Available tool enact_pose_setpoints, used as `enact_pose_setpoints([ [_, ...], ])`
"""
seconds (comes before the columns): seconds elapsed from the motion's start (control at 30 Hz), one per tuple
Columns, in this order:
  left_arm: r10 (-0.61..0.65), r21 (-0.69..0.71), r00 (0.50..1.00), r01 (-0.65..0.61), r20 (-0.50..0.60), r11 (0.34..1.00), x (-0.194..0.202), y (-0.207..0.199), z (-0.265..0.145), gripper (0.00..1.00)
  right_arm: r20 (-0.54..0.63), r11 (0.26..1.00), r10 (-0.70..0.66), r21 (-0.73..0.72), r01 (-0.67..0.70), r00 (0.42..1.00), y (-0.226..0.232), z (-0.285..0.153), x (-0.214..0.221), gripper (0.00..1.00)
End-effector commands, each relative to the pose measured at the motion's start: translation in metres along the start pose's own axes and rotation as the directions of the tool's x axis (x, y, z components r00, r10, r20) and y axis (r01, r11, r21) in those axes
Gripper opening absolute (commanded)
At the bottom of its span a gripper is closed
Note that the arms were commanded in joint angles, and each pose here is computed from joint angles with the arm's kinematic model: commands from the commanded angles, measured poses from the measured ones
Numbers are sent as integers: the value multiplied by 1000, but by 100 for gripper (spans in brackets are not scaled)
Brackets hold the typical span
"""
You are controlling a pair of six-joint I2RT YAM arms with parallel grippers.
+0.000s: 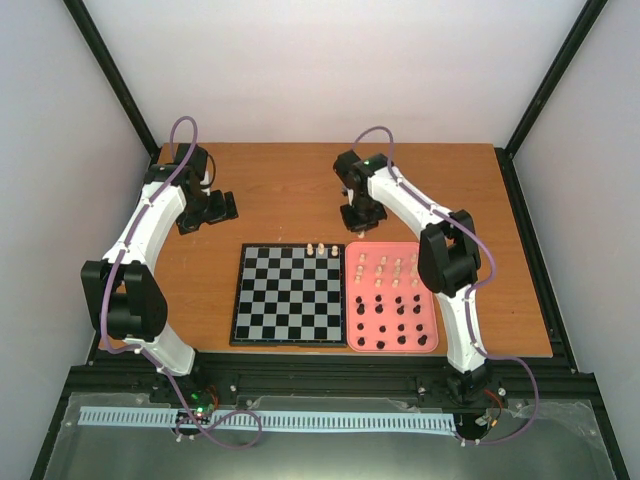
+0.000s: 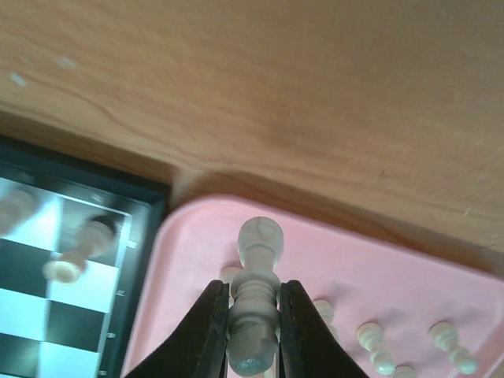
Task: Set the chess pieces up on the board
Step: Pick up the chess piece from the storage box, then place the chess piece on the chessboard.
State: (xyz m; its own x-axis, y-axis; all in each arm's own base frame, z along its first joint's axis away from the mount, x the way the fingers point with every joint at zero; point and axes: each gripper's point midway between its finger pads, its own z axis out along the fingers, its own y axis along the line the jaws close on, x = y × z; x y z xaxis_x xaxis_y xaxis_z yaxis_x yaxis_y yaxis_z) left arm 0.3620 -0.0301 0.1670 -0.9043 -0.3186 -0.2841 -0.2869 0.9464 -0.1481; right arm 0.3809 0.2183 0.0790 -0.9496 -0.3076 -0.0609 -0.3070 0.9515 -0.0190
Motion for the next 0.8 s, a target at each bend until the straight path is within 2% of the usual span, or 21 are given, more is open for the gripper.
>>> enact_pose_setpoints([
  [0.0,-9,16,1000,8,30,1000,-6,-4,-9,100,137,999,-32,-6,33,990,19,-65,-16,3],
  [0.37,-17,26,999,16,31,1000,-1,-4,-9,100,322,949,-196,-175,262,926,141,-80,-52,3],
  [0.53,-15,30,999,14,31,999,-1,-4,-10,100,284,930,-239,-207,303,928,164,-61,-51,3],
  [0.77,-16,35,1000,15,26,999,-1,-6,-8,100,222,918,-311,-181,352,924,177,-32,-39,3],
])
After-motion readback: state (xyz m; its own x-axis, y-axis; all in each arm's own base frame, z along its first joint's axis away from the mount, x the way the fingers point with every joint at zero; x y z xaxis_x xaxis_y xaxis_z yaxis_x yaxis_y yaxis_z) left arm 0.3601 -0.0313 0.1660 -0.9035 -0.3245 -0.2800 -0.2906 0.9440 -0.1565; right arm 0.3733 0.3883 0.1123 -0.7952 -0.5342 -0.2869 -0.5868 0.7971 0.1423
